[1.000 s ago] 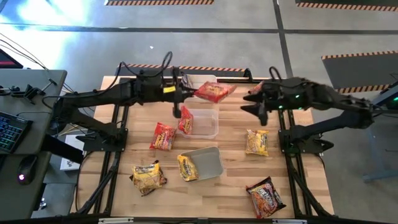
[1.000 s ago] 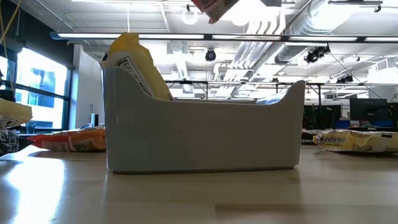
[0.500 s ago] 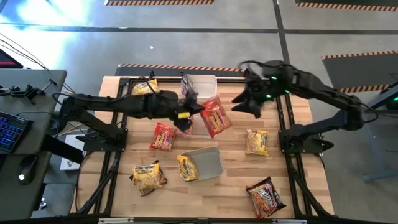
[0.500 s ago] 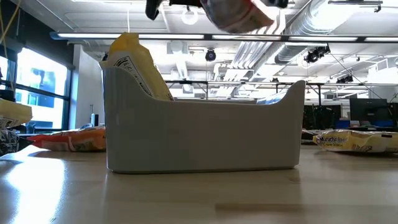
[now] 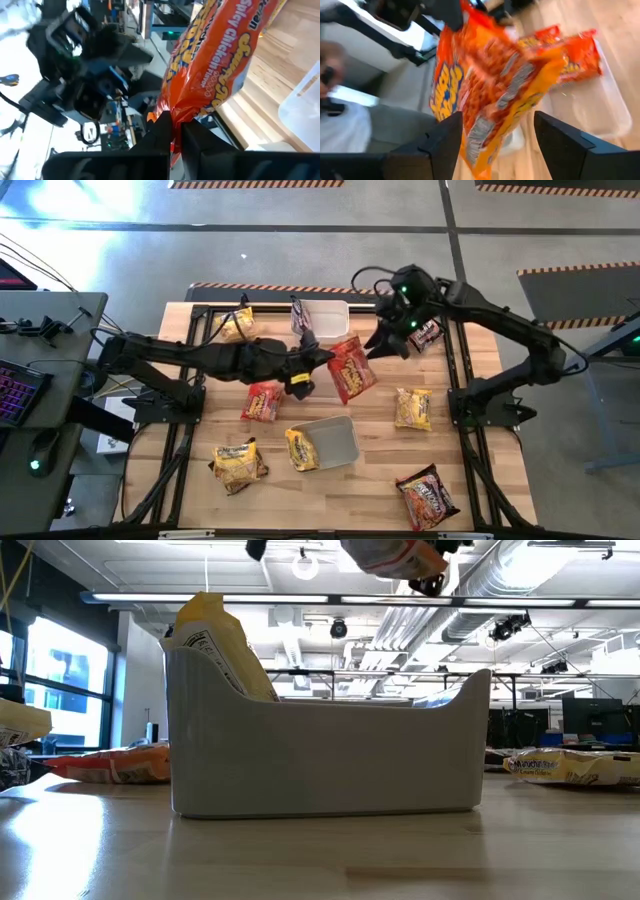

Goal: Sort Maruchan noodles
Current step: Put the orange noodle pack into the transparent bin

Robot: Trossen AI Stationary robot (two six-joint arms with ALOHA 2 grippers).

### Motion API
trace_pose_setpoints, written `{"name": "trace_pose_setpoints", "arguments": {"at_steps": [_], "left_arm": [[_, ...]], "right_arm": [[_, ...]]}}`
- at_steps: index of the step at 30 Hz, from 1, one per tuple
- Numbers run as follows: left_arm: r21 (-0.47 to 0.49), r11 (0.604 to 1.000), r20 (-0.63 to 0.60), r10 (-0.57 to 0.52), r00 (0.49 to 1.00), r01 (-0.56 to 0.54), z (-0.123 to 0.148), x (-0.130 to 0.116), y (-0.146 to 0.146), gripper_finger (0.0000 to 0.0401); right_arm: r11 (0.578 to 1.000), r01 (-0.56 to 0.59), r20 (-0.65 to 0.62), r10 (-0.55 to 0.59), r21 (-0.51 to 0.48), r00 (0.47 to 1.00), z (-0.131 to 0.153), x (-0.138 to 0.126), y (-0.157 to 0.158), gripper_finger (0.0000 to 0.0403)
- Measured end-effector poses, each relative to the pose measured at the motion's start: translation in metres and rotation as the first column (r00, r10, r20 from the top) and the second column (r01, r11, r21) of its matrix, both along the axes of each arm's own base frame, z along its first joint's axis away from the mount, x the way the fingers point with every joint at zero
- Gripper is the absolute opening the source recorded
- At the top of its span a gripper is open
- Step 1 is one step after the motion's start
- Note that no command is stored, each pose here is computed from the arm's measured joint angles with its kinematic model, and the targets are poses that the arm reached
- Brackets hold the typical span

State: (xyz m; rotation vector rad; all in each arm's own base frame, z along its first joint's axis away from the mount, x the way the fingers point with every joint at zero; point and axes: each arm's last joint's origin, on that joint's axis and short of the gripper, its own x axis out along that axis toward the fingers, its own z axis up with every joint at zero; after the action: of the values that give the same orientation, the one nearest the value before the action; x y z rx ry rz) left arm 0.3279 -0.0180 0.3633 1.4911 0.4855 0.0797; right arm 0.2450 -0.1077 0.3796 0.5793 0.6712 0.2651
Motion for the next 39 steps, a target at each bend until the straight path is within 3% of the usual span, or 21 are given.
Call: {"name": "trace_pose_setpoints", "arguments": {"at_steps": [13,26,32,39], "left_arm": [[0.011,0.998,0.126,0.057,0.99,-0.059,0.015,-0.001,-0.003,0.0001],[0.062,0.988,0.144,0.129,0.981,-0.139,0.016,-0.001,-0.005,0.0001],[0.064,0.985,0.167,0.146,0.975,-0.158,0.019,-0.001,-0.004,0.0001],[0.081,0.982,0.202,0.152,0.968,-0.171,0.023,-0.001,-0.004,0.0001]], "right_arm": [[0.957,-0.166,0.152,0.132,0.238,0.979,-0.033,0.034,-0.01,0.0236],[0.944,-0.165,0.199,0.11,0.287,0.974,-0.029,0.007,-0.03,0.0236],[0.954,-0.212,0.221,0.165,0.21,0.961,-0.034,0.015,-0.021,0.0236],[0.976,-0.141,0.235,0.1,0.164,0.967,-0.037,0.006,-0.039,0.0236]]}}
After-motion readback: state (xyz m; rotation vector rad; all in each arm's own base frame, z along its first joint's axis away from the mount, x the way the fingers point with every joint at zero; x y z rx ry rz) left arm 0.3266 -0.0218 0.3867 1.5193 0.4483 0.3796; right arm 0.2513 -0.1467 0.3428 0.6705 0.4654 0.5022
